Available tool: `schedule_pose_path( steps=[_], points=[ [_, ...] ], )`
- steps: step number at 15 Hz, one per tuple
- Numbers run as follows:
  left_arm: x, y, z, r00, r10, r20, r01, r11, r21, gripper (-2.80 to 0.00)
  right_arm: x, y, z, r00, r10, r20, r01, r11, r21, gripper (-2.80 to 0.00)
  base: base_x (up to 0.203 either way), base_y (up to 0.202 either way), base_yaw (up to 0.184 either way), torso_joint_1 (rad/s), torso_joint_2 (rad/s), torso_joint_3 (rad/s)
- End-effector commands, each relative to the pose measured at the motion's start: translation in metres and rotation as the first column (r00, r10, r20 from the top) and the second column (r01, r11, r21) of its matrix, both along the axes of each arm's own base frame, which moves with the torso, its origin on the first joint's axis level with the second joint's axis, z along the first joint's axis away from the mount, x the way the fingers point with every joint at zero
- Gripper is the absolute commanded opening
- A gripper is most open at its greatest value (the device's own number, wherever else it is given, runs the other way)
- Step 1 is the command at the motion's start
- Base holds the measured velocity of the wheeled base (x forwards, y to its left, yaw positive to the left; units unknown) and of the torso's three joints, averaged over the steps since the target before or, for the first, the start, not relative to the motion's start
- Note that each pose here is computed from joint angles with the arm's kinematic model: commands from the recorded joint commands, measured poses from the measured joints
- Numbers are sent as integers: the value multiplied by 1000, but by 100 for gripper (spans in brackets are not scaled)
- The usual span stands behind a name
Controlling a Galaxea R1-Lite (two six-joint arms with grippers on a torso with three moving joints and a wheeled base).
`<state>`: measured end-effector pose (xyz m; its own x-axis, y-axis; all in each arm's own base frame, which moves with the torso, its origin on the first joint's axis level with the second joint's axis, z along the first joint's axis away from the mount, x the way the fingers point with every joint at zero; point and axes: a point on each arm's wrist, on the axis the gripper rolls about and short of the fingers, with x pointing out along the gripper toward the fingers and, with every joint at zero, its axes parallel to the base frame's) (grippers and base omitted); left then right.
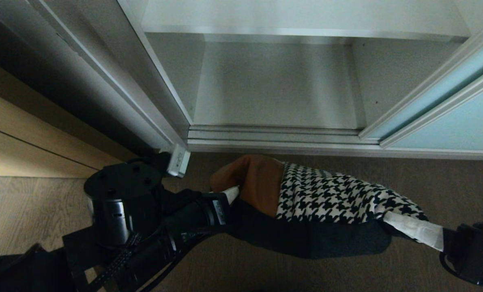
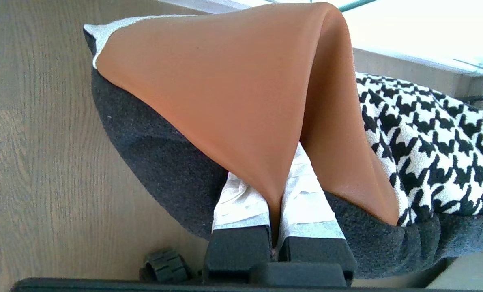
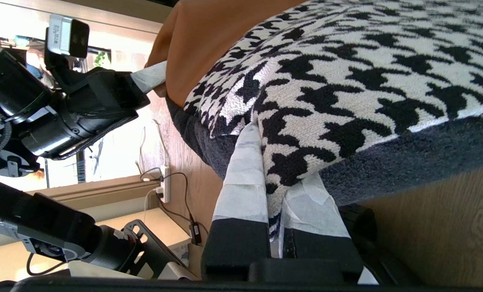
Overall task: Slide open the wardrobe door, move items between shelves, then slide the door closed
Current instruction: Place the pillow on the higher shelf
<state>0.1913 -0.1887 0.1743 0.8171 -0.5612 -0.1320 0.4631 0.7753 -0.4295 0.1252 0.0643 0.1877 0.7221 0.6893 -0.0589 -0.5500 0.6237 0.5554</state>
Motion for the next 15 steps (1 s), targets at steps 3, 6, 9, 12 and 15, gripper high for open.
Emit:
schedule_pose_path(
  steps=[3,6,9,12,15],
  points=[
    [0,0,2,1000,1,9,-1,1000,-9,-280,1,0,0,1000,4,-2,-4,1000,2,-280,0,0,0,3,4,124],
    [-2,2,5,1000,0,13,1,1000,-16,-280,1,0,-1,1000,4,-5,-4,1000,1,-280,0,0,0,2,1,184],
    [-3,2,4,1000,-2,11,2,1000,-14,-280,1,1,-1,1000,4,-5,-4,1000,3,-280,0,0,0,2,4,201],
    [0,1,11,1000,0,28,1,999,-33,-280,0,0,1,1000,1,4,-1,1000,6,-280,0,0,0,2,2,204],
    [1,-1,10,1000,1,27,0,1000,-29,-280,-1,0,0,1000,2,3,-2,1000,5,-280,0,0,0,0,1,205]
  ],
)
